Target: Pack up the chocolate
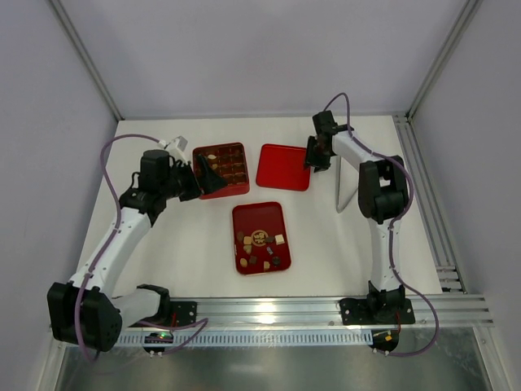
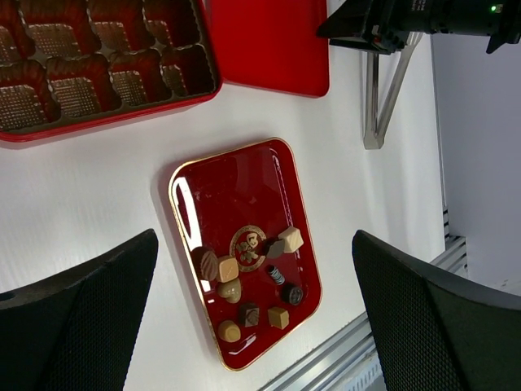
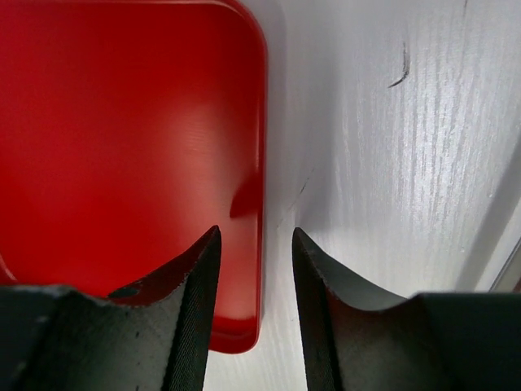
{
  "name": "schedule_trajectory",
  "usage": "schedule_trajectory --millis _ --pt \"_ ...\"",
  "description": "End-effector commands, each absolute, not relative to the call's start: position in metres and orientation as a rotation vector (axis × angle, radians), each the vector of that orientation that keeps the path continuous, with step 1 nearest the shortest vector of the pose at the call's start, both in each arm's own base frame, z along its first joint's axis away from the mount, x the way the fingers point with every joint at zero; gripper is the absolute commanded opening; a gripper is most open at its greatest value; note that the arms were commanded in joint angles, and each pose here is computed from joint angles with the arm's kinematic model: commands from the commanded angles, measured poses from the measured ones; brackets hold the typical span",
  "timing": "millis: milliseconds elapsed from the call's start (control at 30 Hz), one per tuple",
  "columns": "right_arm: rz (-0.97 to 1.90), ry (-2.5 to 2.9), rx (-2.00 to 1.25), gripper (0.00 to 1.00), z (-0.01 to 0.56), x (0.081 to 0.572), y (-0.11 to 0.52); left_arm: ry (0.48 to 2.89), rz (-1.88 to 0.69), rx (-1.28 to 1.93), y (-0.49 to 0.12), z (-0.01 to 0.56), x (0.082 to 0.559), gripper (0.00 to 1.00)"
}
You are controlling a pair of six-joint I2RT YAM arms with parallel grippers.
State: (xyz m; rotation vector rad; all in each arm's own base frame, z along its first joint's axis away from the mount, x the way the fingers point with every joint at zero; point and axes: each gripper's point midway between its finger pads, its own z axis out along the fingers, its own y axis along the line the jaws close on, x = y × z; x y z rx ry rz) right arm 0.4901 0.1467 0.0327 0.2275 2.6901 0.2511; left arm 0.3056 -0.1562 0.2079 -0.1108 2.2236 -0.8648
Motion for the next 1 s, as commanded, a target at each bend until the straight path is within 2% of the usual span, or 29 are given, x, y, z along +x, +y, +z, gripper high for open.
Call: schedule_trajectory --millis 0,300,400,433,967 --pt "0.174 2.645 0.224 0.41 0.041 0.502 0.143 2.159 -0.934 -0.075 -0.168 0.231 0.312 0.99" --pt "0.110 2.663 0.210 0.22 0.025 0.500 0.144 2.185 -0.954 -0.078 -0.193 0.234 0.330 1.00" --pt "0.122 2.665 0.208 0.06 0.022 0.500 0.146 2.199 -0.953 -0.065 -0.211 0.234 0.341 1.00" --pt "0.125 2.665 0.209 0.04 0.022 0.500 0.146 2.194 -0.956 -0.066 -0.214 0.235 0.346 1.00" --pt "0.298 2.545 0.270 0.04 0.098 0.507 0.140 2.272 -0.992 -0.001 -0.271 0.197 0.438 1.00"
